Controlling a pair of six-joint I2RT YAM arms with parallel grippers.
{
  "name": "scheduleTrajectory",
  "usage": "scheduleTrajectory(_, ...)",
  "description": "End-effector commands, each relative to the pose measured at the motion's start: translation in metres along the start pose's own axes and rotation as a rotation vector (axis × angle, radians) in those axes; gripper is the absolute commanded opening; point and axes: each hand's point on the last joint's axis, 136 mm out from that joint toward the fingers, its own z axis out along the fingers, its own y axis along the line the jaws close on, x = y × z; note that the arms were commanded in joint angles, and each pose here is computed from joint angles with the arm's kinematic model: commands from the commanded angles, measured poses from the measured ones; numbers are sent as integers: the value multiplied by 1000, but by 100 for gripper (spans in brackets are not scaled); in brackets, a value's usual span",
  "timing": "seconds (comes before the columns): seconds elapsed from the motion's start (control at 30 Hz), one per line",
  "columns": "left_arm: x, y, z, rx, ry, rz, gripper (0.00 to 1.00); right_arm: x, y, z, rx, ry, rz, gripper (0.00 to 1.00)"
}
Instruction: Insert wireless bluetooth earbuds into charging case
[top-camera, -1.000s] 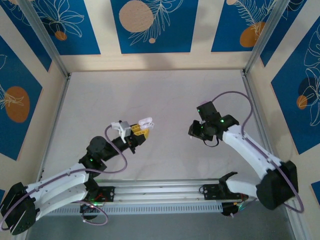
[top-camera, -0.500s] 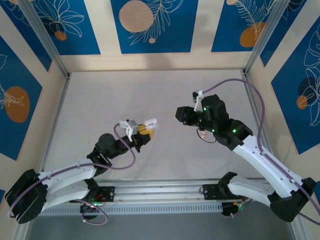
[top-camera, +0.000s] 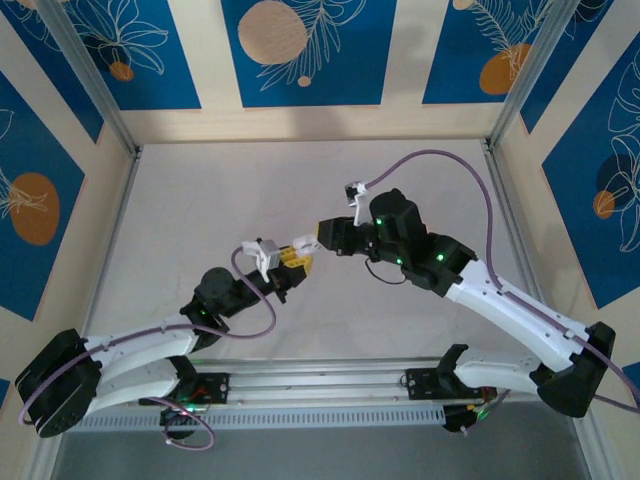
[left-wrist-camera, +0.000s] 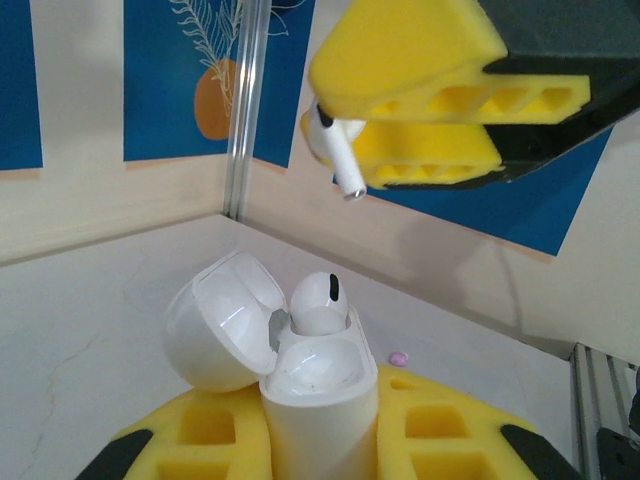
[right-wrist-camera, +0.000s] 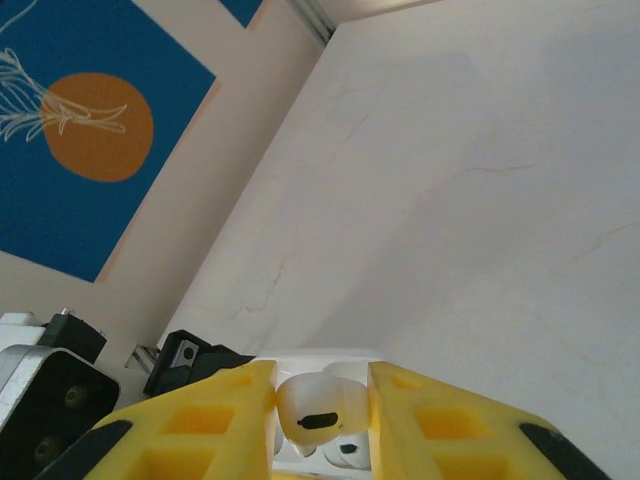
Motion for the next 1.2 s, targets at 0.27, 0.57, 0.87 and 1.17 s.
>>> scheduleTrajectory(0.27,-35,-6,4,-11,-124,41,7,-1,33,15,-48,17,-140,29)
scheduleTrajectory(0.57,-40,-4,3,-28,-143,42,7,9,32,21,-18,63,-195,28)
scheduleTrajectory(0.87,-43,-1,2,-49,-159,42,7,13,31,18,-12,82,-214,28)
scheduleTrajectory(1.17,-46,1,1,-62,-174,45,7,22,27,22,-1,119,-218,28)
